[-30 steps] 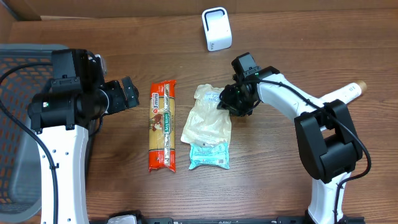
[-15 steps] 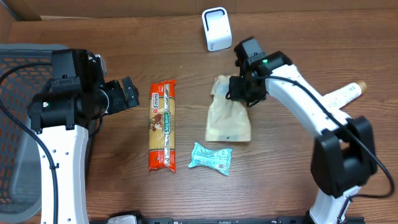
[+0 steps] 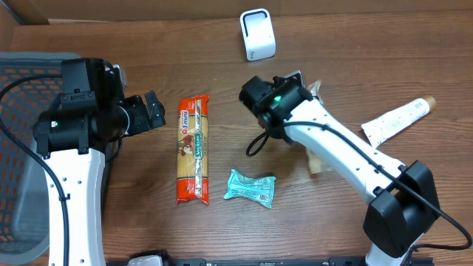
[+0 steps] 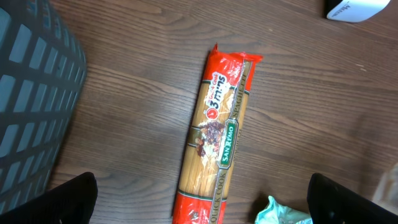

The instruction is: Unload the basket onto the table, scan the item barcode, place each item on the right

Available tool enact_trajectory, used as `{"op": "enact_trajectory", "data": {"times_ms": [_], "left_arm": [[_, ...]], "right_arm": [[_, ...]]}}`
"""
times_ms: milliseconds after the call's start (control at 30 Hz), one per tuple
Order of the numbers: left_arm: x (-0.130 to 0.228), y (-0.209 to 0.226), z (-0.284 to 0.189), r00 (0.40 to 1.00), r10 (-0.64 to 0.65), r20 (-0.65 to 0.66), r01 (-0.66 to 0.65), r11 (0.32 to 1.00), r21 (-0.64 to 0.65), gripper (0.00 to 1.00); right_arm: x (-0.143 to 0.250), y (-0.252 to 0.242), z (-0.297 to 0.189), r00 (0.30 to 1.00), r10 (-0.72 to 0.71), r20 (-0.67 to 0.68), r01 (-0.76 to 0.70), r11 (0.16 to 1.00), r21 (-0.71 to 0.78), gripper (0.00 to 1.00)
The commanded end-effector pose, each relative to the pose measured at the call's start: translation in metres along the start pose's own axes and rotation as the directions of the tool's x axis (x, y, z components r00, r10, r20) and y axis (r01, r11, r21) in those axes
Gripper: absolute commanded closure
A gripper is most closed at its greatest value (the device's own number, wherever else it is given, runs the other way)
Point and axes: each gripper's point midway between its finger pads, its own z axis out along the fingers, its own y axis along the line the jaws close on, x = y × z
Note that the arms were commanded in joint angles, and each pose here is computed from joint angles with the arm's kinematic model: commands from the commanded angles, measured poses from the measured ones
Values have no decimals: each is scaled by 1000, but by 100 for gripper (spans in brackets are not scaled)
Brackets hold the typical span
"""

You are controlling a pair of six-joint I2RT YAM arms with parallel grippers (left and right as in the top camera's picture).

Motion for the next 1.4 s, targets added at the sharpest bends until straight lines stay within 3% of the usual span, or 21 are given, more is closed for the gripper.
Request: {"op": "enact_trajectory", "data": {"times_ms": [0, 167, 400, 500, 600, 733, 867, 1000, 1133, 1233, 1367], "left_arm": [[-5, 0, -2, 1000, 17, 14, -17, 1000, -4, 1], [-5, 0, -2, 1000, 17, 14, -17, 1000, -4, 1], [-5, 0, -2, 1000, 17, 14, -17, 1000, -4, 0], [-5, 0, -2, 1000, 17, 14, -17, 1000, -4, 0], [-5, 0, -2, 1000, 17, 14, -17, 1000, -4, 0], [-5, 0, -2, 1000, 17, 14, -17, 1000, -4, 0], [-5, 0, -2, 1000, 17, 14, -17, 1000, -4, 0], [-5, 0, -2, 1000, 17, 14, -17, 1000, -4, 0], [-5, 0, -2, 1000, 17, 14, -17, 1000, -4, 0], [-5, 0, -2, 1000, 17, 14, -17, 1000, -4, 0], [-5, 0, -2, 1000, 17, 14, -17, 1000, -4, 0]], "right_arm": [[-19, -25, -11, 988, 100, 114, -112, 989, 97, 96], [-21, -3, 3, 991, 94, 93, -100, 993, 64, 96], [-21, -5, 31, 986, -155, 58, 127, 932, 339, 96], [-18, -2, 38, 978, -205, 25, 181, 910, 372, 96], [-7, 22, 44, 978, -209, -17, 206, 943, 260, 96], [11, 81, 41, 959, -278, -64, 276, 961, -36, 96], [14, 112, 26, 952, -306, -18, 301, 945, -129, 96], [20, 130, 8, 937, -347, 24, 347, 927, -143, 52], [32, 150, -5, 928, -373, 26, 369, 902, -226, 27], [35, 164, -16, 935, -355, 6, 334, 876, -348, 14], [16, 158, -28, 962, -274, -11, 237, 851, -468, 14]]}}
